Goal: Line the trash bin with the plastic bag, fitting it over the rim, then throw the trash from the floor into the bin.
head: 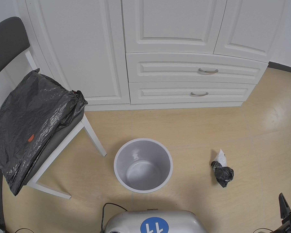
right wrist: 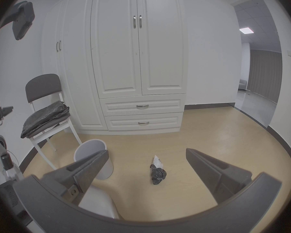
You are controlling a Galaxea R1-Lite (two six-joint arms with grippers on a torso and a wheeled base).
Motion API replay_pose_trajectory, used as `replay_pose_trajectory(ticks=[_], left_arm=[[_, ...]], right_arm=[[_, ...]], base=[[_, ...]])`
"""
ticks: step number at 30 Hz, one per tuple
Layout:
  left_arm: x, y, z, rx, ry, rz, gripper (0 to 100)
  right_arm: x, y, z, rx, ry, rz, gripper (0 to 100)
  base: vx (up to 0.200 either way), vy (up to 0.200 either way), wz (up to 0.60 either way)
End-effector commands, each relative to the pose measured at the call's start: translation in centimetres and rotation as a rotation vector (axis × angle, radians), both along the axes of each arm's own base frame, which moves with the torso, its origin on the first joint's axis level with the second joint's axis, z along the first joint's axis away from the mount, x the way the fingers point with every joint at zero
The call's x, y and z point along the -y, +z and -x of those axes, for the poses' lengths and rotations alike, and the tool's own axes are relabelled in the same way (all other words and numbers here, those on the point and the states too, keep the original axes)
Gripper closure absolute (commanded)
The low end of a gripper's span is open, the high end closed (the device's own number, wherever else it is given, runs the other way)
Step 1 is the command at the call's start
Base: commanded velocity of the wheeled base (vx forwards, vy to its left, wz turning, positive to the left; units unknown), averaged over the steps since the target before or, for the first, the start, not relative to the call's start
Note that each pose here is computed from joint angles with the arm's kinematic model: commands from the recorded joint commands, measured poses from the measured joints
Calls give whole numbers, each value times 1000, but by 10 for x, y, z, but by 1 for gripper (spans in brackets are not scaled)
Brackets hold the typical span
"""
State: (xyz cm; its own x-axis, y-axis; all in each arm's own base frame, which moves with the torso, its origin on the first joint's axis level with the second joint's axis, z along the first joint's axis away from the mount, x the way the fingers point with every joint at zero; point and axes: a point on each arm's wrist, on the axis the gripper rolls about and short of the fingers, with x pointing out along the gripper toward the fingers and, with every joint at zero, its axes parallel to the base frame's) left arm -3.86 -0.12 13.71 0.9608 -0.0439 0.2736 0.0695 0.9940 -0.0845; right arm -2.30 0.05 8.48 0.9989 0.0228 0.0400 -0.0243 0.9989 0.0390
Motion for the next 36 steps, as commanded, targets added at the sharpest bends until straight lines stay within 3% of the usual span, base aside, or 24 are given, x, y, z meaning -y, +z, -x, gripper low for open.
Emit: replay_pose_trajectory(ticks=[1, 3, 4, 7, 11, 12, 15, 20, 25, 36], left_arm=[[0, 55, -12, -164, 50, -91, 0], [-1, 63, -26, -258, 124, -94, 0], [-4, 69, -45, -368, 234, -121, 0], [-12, 73, -81, -533, 404, -233, 0], [-18, 72, -97, -596, 485, -316, 0], [-23, 72, -99, -644, 532, -437, 0], [-28, 73, -99, -666, 505, -577, 0], [-42, 72, -110, -699, 383, -685, 0], [-45, 57, -114, -739, 255, -665, 0], [-33, 7, -97, -860, 181, -653, 0]], right_arm=[[-2, 70, 23, 275, 152, -146, 0], [-4, 87, 25, 257, 201, -162, 0], [-5, 102, 23, 204, 208, -139, 0], [-5, 116, -2, 42, 186, -84, 0], [-4, 127, -32, -53, 173, -61, 0], [-3, 133, -51, -85, 155, -71, 0], [-2, 136, -74, -107, 90, -83, 0], [0, 143, -96, -68, 8, -81, 0], [0, 135, -98, -89, 8, -73, 0], [-9, 116, -112, -201, 101, -76, 0]], base=[[0, 0, 0], [0, 0, 0], [0, 0, 0], [0, 0, 0], [0, 0, 0], [0, 0, 0], [0, 0, 0], [0, 0, 0], [0, 0, 0], [0, 0, 0]])
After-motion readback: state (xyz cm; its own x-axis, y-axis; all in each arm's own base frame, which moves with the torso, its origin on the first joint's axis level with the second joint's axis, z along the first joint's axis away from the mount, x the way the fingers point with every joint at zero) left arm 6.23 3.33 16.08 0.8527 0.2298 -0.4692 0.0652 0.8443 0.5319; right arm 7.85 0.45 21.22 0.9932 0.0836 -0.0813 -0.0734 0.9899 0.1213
